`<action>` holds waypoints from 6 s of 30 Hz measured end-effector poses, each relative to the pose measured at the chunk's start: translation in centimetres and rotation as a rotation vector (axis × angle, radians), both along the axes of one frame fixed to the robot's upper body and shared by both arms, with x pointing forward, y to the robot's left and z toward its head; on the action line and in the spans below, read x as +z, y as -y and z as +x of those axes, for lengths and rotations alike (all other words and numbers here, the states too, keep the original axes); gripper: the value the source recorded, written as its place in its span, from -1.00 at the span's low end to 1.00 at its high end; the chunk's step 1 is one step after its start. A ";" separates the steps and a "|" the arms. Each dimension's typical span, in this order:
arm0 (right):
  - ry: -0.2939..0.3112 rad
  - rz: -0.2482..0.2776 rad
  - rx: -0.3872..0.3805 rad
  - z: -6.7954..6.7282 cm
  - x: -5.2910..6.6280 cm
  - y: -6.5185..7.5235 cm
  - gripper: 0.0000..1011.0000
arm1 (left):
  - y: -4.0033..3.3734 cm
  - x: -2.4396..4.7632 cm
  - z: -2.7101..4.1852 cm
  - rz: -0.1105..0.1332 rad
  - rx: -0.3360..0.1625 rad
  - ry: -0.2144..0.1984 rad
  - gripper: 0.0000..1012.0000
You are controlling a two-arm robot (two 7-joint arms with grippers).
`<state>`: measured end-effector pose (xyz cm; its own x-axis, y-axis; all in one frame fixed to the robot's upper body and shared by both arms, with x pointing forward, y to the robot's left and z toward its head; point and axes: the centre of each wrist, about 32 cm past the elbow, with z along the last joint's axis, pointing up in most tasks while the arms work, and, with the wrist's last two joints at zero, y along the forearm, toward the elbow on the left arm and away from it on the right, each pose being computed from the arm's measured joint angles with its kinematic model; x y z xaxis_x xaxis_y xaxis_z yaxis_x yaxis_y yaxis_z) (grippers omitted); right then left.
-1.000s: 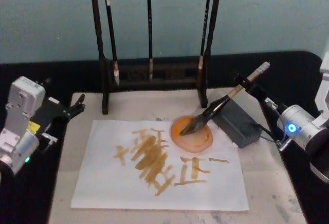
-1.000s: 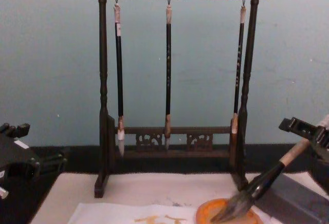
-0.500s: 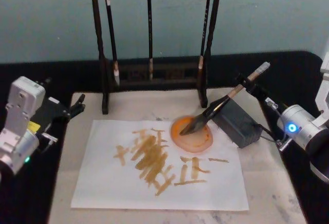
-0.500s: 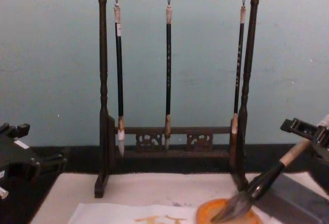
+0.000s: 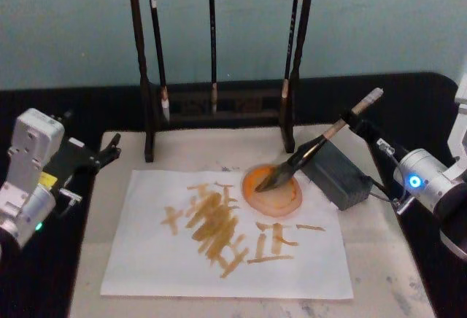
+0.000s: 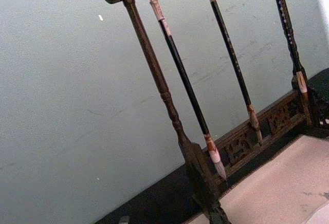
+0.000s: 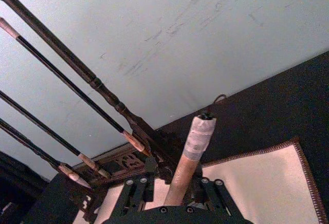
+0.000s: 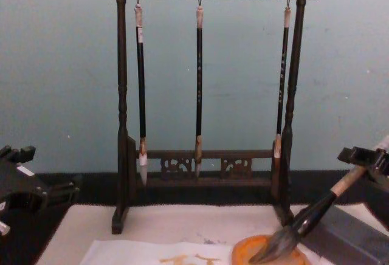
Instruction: Pick up the brush from the inkstone, write on the paper, then place the brush back to its original position.
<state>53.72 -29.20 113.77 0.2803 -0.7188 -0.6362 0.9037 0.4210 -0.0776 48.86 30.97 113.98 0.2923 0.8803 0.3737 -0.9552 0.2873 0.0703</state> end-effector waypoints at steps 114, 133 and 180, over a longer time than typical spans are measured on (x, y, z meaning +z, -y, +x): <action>0.484 -0.512 0.237 -10.2 6.3 0.9 -0.65 | 0.00 0.00 0.00 0.000 0.000 0.000 1.00; 0.463 -0.554 0.232 -10.5 5.6 0.8 -0.65 | 0.00 0.00 0.00 0.000 0.000 0.000 1.00; 0.459 -0.579 0.320 -11.5 5.8 0.8 -0.65 | 0.00 0.00 0.00 0.000 0.000 0.000 1.00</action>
<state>42.26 -29.98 119.61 0.6711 -0.7402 0.0416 0.7411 0.6713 -0.0130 48.86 30.97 113.98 0.2923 0.8803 0.3737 -0.9553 0.2873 0.0703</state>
